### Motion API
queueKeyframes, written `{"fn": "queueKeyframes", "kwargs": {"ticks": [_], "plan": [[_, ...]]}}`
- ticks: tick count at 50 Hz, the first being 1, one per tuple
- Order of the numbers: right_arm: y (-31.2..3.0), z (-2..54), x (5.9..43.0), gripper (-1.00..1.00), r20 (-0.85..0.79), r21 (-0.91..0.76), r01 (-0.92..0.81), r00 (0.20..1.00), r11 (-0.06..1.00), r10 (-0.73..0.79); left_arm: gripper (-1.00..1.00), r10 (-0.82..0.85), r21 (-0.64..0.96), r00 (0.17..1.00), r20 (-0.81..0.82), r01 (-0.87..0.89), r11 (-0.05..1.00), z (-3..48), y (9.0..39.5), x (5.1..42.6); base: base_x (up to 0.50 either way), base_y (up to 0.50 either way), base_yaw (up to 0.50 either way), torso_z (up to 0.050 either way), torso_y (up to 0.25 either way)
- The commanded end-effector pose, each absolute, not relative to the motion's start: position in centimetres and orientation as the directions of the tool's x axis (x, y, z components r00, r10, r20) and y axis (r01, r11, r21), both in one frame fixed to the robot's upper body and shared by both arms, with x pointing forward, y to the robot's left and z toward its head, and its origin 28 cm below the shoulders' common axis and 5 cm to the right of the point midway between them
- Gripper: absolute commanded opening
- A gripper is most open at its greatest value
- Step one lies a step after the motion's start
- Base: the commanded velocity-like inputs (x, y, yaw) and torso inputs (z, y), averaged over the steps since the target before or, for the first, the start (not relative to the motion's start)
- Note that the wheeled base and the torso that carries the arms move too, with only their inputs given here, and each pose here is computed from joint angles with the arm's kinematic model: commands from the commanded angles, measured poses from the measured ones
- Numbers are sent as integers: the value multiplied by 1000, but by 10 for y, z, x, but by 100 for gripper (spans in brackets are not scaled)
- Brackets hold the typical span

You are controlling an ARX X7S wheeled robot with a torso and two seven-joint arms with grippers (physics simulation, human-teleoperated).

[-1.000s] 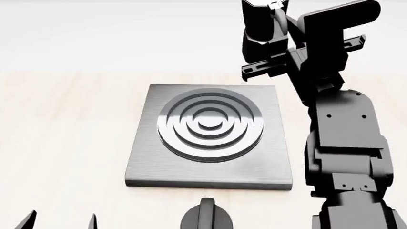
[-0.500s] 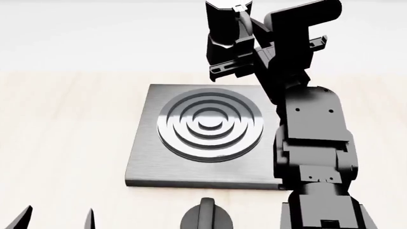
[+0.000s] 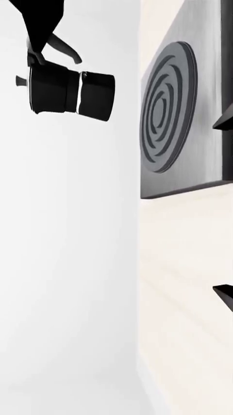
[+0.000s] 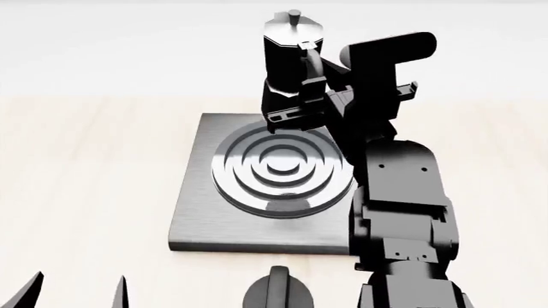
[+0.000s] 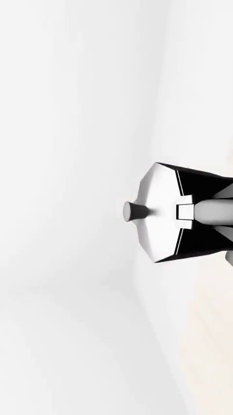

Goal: Put the moka pot on the stove.

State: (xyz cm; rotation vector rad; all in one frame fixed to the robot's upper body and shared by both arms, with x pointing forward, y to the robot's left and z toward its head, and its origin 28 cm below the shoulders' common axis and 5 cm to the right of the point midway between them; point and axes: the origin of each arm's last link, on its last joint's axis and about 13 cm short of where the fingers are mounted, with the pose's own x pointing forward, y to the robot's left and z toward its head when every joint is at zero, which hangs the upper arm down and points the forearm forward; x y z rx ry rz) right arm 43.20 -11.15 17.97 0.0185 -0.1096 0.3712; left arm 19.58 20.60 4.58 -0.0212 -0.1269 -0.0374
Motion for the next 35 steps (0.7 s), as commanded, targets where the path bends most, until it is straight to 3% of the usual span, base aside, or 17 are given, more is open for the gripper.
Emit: {"fn": "queueKeyframes", "kwargs": {"ticks": [1, 35], "plan": [[-108, 180, 432, -100, 129, 51, -364, 926, 930, 355, 100, -36, -17, 991, 127, 39, 999, 42, 206, 196, 0, 0, 0, 0, 0], [-106, 152, 425, -100, 43, 100, -348, 937, 932, 346, 100, -34, -17, 991, 133, 36, 999, 41, 206, 195, 0, 0, 0, 0, 1]]}}
